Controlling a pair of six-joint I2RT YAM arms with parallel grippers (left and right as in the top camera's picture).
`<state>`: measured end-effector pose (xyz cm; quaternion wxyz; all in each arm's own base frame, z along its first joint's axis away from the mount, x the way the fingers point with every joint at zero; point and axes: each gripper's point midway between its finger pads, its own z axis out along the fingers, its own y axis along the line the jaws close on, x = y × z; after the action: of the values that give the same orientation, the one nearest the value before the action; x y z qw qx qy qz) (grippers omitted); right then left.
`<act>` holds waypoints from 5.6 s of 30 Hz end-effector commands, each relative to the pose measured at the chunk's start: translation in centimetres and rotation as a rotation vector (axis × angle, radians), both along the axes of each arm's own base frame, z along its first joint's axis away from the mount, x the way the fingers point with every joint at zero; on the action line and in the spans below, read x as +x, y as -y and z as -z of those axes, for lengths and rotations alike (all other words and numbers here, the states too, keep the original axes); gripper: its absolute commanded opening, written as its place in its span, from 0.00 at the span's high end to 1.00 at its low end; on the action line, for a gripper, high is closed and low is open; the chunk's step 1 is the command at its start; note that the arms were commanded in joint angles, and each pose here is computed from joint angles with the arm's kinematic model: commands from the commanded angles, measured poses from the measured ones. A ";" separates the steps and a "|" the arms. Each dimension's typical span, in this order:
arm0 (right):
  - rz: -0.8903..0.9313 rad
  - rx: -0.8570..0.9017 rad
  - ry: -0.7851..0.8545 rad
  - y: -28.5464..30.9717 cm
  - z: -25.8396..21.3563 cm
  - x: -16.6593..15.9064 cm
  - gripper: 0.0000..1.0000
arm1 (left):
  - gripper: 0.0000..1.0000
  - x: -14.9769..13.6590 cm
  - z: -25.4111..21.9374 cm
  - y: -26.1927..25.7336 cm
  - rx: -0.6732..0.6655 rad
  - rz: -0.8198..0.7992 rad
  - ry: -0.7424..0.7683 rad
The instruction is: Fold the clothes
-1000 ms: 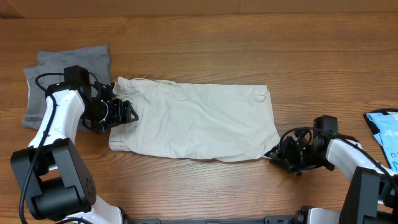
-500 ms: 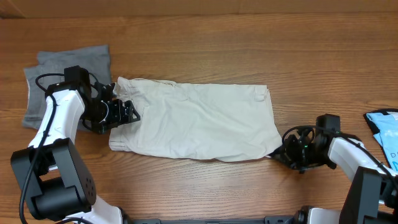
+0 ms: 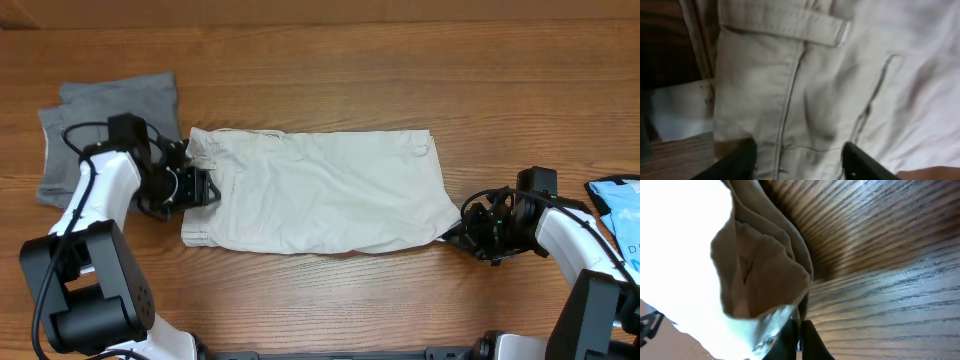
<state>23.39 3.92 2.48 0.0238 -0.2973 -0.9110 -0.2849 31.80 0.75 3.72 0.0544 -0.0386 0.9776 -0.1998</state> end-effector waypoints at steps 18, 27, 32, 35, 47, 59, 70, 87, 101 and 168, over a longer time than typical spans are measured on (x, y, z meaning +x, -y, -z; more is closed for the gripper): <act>0.103 -0.252 -0.029 5.4 0.9 0.5 0.96 | 0.96 0.7 -2.2 -3.3 -0.017 -0.089 0.043; 0.088 -0.290 0.032 6.2 0.9 1.7 0.96 | 0.96 0.0 -1.7 -4.2 0.040 -0.092 0.007; 0.109 -0.319 0.033 6.8 1.0 2.0 0.96 | 0.96 -0.3 -1.4 -5.0 0.087 -0.121 -0.017; 0.126 -0.292 0.045 6.7 0.8 2.3 0.96 | 0.96 -0.1 -1.5 -5.0 0.086 -0.122 -0.010; 0.139 -0.263 0.105 6.9 -1.7 4.6 0.96 | 0.96 0.2 -1.6 -4.7 0.065 -0.129 0.001; 0.052 -0.099 0.209 4.4 -3.9 5.7 0.54 | 0.30 0.8 -2.2 -3.2 -0.018 -0.116 0.030; -0.007 -0.062 0.298 2.7 -4.2 7.2 0.33 | 0.32 1.5 -2.3 -1.8 -0.016 -0.071 0.056; 0.136 -0.238 0.047 7.5 -4.7 4.0 0.96 | 0.40 2.0 -2.3 -2.0 -0.010 -0.072 0.077; 0.059 -0.116 0.520 5.9 -10.1 12.9 0.65 | 0.32 5.7 -6.7 -2.3 -0.019 -0.028 0.225; -0.110 -0.184 0.858 0.3 -11.3 23.8 0.96 | 0.96 11.2 -3.7 -1.4 0.059 0.034 0.349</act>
<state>46.36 3.85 10.84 -0.3353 -0.1159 -0.8863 -0.2976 42.32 0.90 7.11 0.2063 0.0373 0.9639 -0.1641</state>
